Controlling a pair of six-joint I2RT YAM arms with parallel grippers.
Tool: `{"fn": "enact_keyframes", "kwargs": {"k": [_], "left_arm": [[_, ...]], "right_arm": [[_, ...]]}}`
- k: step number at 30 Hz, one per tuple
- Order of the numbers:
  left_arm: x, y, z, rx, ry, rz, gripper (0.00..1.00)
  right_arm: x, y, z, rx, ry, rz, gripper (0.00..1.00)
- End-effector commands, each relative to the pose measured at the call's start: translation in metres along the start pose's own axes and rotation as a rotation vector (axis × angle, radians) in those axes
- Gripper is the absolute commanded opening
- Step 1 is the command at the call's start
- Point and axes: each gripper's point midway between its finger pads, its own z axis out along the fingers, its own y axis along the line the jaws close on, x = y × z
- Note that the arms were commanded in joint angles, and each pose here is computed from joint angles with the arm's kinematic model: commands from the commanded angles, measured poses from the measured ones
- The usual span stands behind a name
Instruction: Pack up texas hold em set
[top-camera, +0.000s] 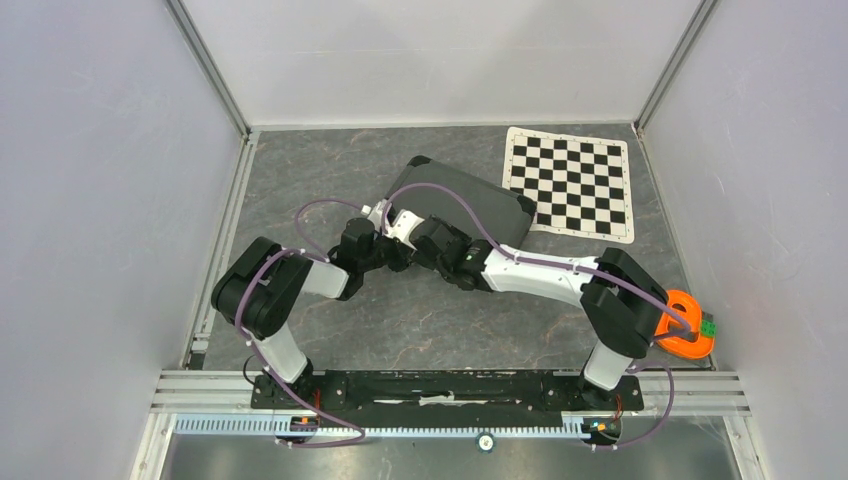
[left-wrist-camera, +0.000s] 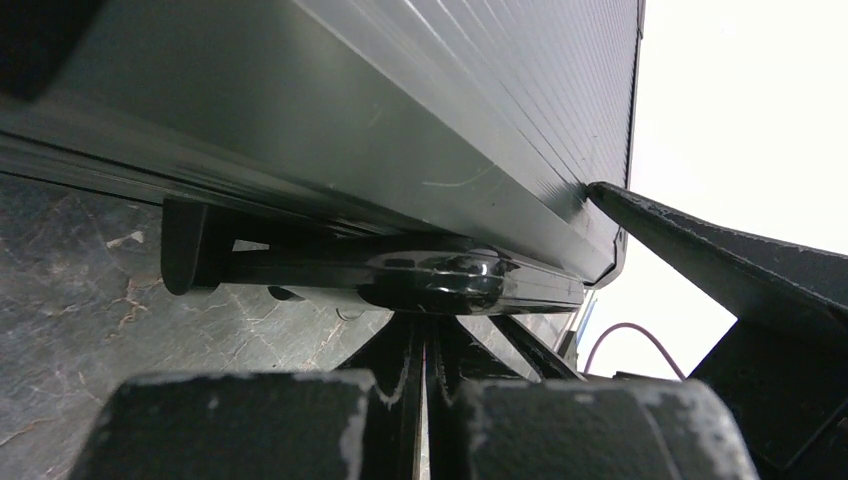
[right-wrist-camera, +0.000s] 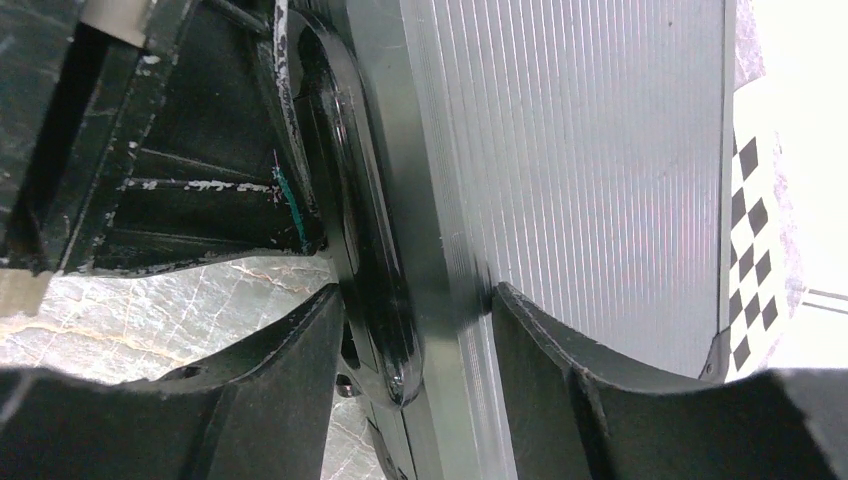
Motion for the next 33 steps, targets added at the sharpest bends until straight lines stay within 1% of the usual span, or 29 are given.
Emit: {"fn": "enact_keyframes", "kwargs": {"k": [1, 9, 14, 20, 24, 27, 33], "left_arm": [[-0.022, -0.021, -0.001, 0.053, -0.065, 0.099, 0.03], [-0.026, -0.031, -0.004, 0.095, -0.094, 0.118, 0.02], [-0.025, -0.03, -0.002, 0.101, -0.088, 0.115, 0.02], [-0.022, -0.017, -0.005, 0.039, -0.083, 0.127, 0.02], [-0.022, -0.008, -0.006, -0.006, -0.085, 0.133, 0.02], [-0.022, -0.006, -0.007, -0.014, -0.083, 0.131, 0.02], [-0.021, -0.004, -0.006, -0.023, -0.081, 0.134, 0.02]], "right_arm": [[-0.014, 0.0, 0.003, -0.036, -0.075, 0.092, 0.6], [-0.007, 0.003, 0.006, -0.052, -0.087, 0.111, 0.61], [-0.006, 0.005, 0.008, -0.057, -0.109, 0.132, 0.61], [-0.001, 0.011, 0.013, -0.058, -0.109, 0.137, 0.62], [-0.007, 0.013, 0.016, -0.066, -0.134, 0.151, 0.62], [-0.006, 0.015, 0.018, -0.061, -0.128, 0.145, 0.63], [-0.004, 0.024, 0.02, -0.078, -0.116, 0.118, 0.67]]}}
